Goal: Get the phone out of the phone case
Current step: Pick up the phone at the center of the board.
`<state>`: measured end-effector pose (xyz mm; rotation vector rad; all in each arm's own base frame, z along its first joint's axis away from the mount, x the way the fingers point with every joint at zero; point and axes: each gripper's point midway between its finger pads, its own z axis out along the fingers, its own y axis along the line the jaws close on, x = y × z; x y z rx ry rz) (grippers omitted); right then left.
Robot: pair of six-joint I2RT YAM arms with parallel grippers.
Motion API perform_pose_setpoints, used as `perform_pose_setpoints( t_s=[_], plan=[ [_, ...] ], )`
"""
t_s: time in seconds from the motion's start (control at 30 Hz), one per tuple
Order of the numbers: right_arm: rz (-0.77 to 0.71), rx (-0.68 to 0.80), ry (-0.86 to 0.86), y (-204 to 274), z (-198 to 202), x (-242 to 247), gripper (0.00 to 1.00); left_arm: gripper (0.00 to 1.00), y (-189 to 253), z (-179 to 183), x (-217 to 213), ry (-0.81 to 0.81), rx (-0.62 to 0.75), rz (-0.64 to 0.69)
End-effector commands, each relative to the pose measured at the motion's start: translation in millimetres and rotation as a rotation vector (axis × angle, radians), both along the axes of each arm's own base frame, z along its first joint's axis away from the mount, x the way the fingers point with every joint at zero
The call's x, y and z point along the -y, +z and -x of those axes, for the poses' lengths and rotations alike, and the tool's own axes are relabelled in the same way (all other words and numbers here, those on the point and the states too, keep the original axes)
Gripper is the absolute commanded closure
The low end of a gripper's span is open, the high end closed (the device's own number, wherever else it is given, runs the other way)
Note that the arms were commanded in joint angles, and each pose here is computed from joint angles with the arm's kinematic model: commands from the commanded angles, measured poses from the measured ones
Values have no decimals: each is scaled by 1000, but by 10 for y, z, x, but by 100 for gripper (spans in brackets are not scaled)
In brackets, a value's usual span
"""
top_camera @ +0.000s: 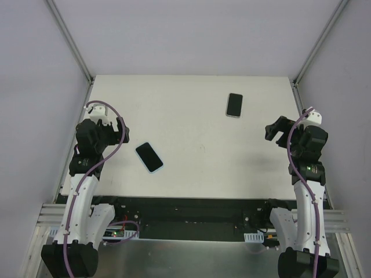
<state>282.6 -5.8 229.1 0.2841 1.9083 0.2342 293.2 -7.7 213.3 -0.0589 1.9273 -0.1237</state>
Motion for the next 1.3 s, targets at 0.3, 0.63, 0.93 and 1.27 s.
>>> perform_pose_setpoints(
  t_s=[0.3, 0.63, 0.93, 1.27],
  plan=[
    [21, 73, 6, 173, -41, 20, 1, 0, 141, 2, -139, 57, 27, -22],
    [23, 81, 11, 181, -23, 16, 1, 0, 348, 78, -112, 26, 50, -26],
    [36, 80, 25, 157, -15, 17, 1, 0, 476, 125, 158, -189, 58, -81],
    [43, 99, 76, 177, 20, -62, 1, 0, 253, 251, 253, -438, -97, -270]
  ],
)
